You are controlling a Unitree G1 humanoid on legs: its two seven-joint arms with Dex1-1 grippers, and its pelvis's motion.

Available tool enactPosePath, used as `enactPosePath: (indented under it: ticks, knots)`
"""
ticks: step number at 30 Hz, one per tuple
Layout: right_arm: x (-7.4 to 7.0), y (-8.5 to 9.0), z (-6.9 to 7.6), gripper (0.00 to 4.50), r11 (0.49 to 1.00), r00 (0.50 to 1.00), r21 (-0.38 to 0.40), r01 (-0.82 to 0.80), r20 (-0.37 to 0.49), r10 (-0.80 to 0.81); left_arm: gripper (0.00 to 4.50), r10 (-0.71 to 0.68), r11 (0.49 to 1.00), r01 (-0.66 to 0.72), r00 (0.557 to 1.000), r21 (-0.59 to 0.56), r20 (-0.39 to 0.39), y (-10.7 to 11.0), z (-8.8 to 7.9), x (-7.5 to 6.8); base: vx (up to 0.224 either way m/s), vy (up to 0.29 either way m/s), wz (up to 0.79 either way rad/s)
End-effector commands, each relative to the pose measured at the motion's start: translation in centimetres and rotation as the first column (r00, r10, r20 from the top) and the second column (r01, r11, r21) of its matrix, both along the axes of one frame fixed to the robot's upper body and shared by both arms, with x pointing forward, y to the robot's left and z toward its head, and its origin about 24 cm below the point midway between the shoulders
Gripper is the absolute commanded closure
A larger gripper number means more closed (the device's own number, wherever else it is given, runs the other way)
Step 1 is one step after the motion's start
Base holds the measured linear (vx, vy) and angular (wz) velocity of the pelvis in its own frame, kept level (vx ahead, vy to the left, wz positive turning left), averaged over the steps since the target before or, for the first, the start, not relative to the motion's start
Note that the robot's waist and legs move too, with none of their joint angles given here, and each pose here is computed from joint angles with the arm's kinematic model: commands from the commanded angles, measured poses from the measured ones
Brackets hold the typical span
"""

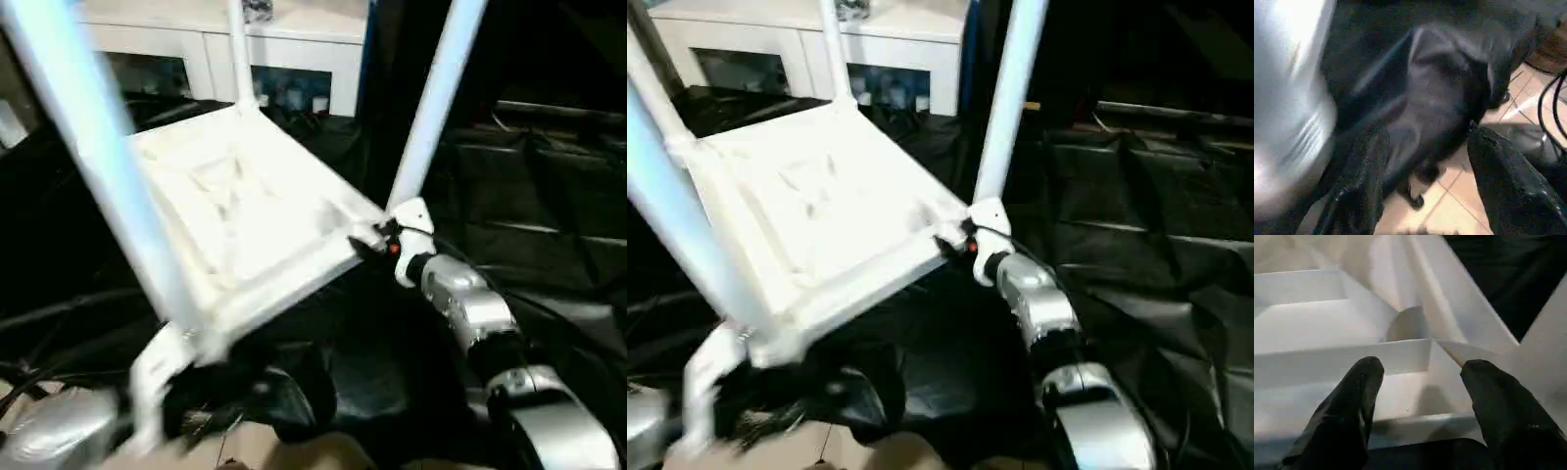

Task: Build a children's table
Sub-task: Rotate table base

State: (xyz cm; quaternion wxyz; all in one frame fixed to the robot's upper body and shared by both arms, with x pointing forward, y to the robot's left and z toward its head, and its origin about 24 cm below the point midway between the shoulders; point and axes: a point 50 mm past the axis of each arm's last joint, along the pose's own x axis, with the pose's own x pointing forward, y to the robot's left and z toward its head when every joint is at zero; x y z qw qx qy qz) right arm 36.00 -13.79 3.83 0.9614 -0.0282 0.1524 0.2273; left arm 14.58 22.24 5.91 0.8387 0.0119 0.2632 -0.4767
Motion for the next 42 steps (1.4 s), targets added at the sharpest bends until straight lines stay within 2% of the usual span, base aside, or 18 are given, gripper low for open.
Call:
enactPosePath:
  ticks: [1,3,7,11,12,13,14,16,18,21,25,26,32,34,38,40,41,42]
  knots:
    - [0.0,-2.6,-0.5,1.45,0.993,0.994,-0.042,0.107,-0.021,-0.108,1.26,0.023,1.0,-0.024,0.999,0.02,0.034,1.4,1.0,-0.1,0.0,0.0,0.0]
    - [0.1,-3.2,-0.3,1.45,0.993,0.994,-0.034,0.11,-0.011,-0.11,1.05,0.053,0.998,-0.054,0.998,0.031,0.04,2.9,1.6,-0.5,0.0,0.0,0.0]
    - [-0.1,-3.7,-0.1,1.45,0.997,0.997,-0.013,0.075,0.007,-0.075,0.81,0.068,0.996,-0.071,0.996,0.046,0.059,4.2,2.8,-1.3,0.0,0.0,0.0]
    - [-0.7,-3.7,-0.1,1.45,0.999,1.0,0.032,-0.014,0.005,0.014,0.43,0.111,0.993,-0.114,0.976,0.006,0.187,4.9,4.4,-0.2,0.0,0.0,0.0]
    - [-1.3,-3.6,-0.4,1.45,0.997,0.997,0.044,-0.069,-0.017,0.069,0.42,0.11,0.993,-0.096,0.964,-0.068,0.242,4.3,5.0,0.9,0.0,0.0,0.0]
    - [-1.6,-3.6,-0.7,1.45,0.995,0.995,0.049,-0.089,-0.032,0.091,0.37,0.096,0.992,-0.072,0.961,-0.099,0.259,3.7,5.2,1.4,0.0,0.0,0.0]
    - [-1.7,-3.6,-0.7,1.45,0.994,0.995,0.051,-0.092,-0.037,0.094,0.11,0.092,0.992,-0.066,0.961,-0.104,0.261,3.6,5.2,1.6,0.0,0.0,0.0]
    - [-2.0,-3.4,-1.1,1.45,0.993,0.992,0.052,-0.105,-0.057,0.108,0.11,0.064,0.991,-0.03,0.962,-0.13,0.265,2.7,5.3,2.3,0.0,0.0,0.0]
    - [-2.4,-2.8,-1.9,1.45,0.992,0.989,0.03,-0.122,-0.074,0.124,0.11,0.021,0.985,0.031,0.955,-0.169,0.297,0.5,5.3,4.3,0.0,0.0,0.0]
    - [-2.1,-1.5,-2.3,1.45,0.994,0.991,0.008,-0.11,-0.074,0.11,0.11,-0.005,0.976,0.079,0.941,-0.205,0.338,-1.7,4.8,6.4,0.0,0.0,0.0]
    - [-1.9,-0.4,-2.4,1.45,0.995,0.992,-0.005,-0.101,-0.076,0.101,0.11,0.001,0.972,0.086,0.929,-0.218,0.37,-3.1,4.5,7.9,0.0,0.0,0.0]
    - [-1.9,0.3,-2.4,1.45,0.994,0.991,-0.001,-0.108,-0.081,0.107,0.11,0.005,0.97,0.088,0.923,-0.225,0.384,-3.9,4.4,8.7,0.0,0.0,0.0]
    - [-1.9,2.2,-2.6,1.45,0.988,0.983,0.004,-0.156,-0.093,0.156,0.11,-0.007,0.953,0.125,0.92,-0.276,0.392,-6.2,4.5,10.2,0.0,0.0,0.0]
    - [-1.9,3.7,-2.7,1.45,0.982,0.978,0.0,-0.187,-0.098,0.186,0.11,-0.073,0.918,0.214,0.918,-0.333,0.389,-9.0,5.0,10.9,0.0,0.0,0.0]
    - [-1.8,4.3,-2.6,1.45,0.981,0.977,0.001,-0.193,-0.098,0.192,0.11,-0.114,0.898,0.263,0.913,-0.352,0.392,-10.4,5.1,11.0,0.0,0.0,0.0]
    - [-1.6,5.0,-2.4,1.45,0.98,0.976,0.001,-0.2,-0.092,0.199,0.11,-0.178,0.877,0.328,0.901,-0.352,0.397,-12.8,4.9,11.2,0.0,0.0,0.0]
    - [-1.6,5.0,-2.4,1.45,0.98,0.976,0.001,-0.2,-0.092,0.199,0.11,-0.178,0.877,0.328,0.901,-0.352,0.397,-12.8,4.9,11.2,0.0,0.0,0.0]
    - [-1.5,5.3,-2.3,1.45,0.98,0.976,-0.002,-0.2,-0.085,0.199,0.11,-0.203,0.875,0.353,0.889,-0.331,0.411,-14.9,4.6,11.9,0.0,0.0,0.0]
